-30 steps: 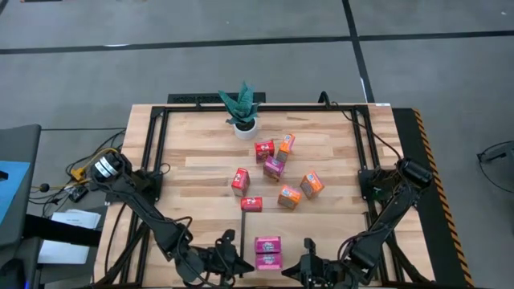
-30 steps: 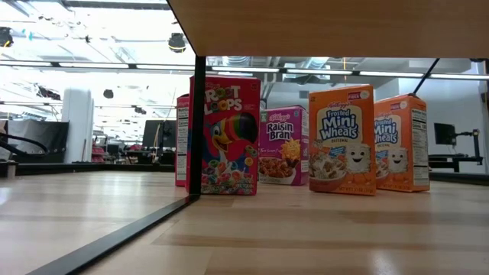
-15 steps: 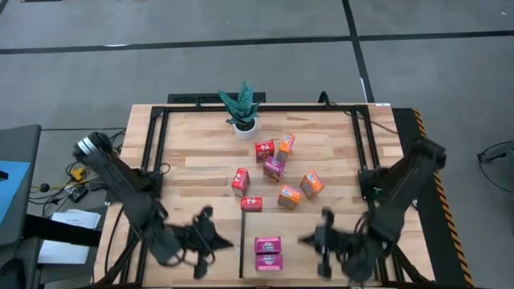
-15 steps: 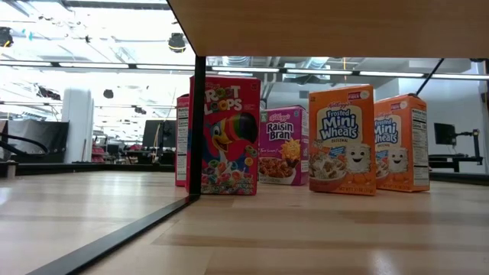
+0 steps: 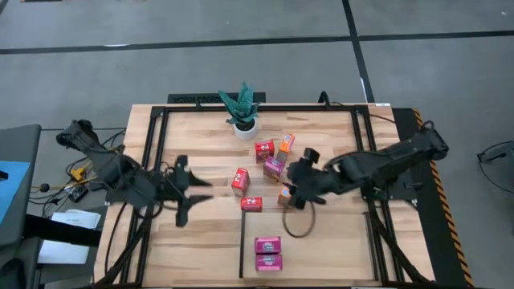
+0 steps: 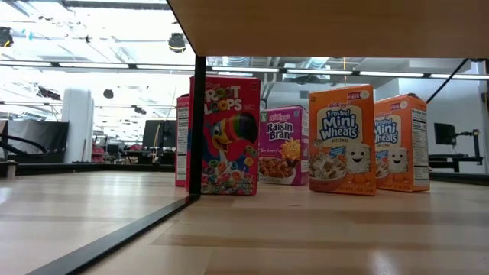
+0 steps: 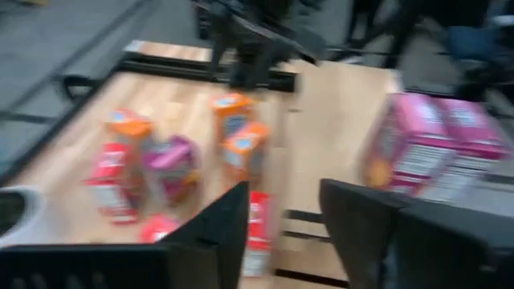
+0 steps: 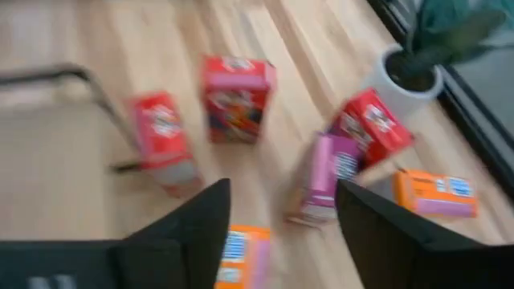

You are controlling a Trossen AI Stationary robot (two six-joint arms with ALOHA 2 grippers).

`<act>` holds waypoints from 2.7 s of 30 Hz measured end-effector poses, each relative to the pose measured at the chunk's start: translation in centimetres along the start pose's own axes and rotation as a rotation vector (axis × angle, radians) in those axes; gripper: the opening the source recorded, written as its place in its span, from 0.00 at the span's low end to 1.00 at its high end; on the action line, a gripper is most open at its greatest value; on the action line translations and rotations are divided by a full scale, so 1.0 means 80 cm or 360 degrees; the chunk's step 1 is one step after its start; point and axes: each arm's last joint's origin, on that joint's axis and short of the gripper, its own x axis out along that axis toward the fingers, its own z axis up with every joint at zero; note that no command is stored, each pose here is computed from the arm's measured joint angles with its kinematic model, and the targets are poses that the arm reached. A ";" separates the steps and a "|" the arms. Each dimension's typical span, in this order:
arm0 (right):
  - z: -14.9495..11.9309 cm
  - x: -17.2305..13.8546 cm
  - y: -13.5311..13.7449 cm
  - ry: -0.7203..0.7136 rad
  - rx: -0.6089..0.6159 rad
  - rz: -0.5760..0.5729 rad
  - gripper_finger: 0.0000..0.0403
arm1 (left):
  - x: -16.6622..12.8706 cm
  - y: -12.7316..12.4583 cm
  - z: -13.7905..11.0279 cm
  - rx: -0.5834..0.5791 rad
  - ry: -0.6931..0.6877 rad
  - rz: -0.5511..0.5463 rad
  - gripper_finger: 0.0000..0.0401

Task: Stack cereal on shelf
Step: Put the purple cereal box on the upper left shelf

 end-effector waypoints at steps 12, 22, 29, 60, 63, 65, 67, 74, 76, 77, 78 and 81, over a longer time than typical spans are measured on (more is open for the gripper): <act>0.010 0.091 -0.051 0.0194 0.0030 0.0108 0.74 | -0.005 0.070 0.007 0.0058 0.0111 0.0307 0.63; -0.011 0.127 -0.079 0.0193 0.0091 0.0070 0.74 | 0.005 0.094 0.012 0.0131 0.0180 0.0290 0.64; -0.029 0.137 -0.074 0.0207 0.0049 0.0122 0.74 | 0.008 0.101 0.013 0.0050 0.0179 0.0315 0.64; -0.040 0.150 -0.087 0.0245 0.0216 0.0189 0.82 | 0.008 0.102 0.014 0.0032 0.0170 0.0353 0.64; -0.038 0.151 -0.090 0.0226 0.0253 0.0170 0.86 | 0.008 0.102 0.013 0.0036 0.0172 0.0354 0.64; -0.038 0.151 -0.092 0.0230 0.0256 0.0152 0.87 | 0.008 0.102 0.013 0.0047 0.0173 0.0354 0.64; -0.038 0.152 -0.093 0.0229 0.0257 0.0147 0.86 | 0.008 0.102 0.013 0.0060 0.0177 0.0353 0.64; -0.047 0.168 -0.090 0.0307 0.0230 0.0132 0.81 | 0.008 0.103 0.013 0.0065 0.0187 0.0356 0.64; -0.049 0.178 -0.087 0.0323 0.0225 0.0138 0.80 | 0.008 0.103 0.012 0.0066 0.0189 0.0355 0.64; -0.052 0.181 -0.087 0.0350 0.0217 0.0134 0.80 | 0.008 0.103 0.012 0.0068 0.0191 0.0356 0.64; -0.055 0.183 -0.086 0.0373 0.0212 0.0128 0.79 | 0.008 0.103 0.012 0.0068 0.0192 0.0356 0.64; -0.052 0.184 -0.083 0.0360 0.0207 0.0138 0.77 | 0.008 0.103 0.011 0.0070 0.0199 0.0358 0.64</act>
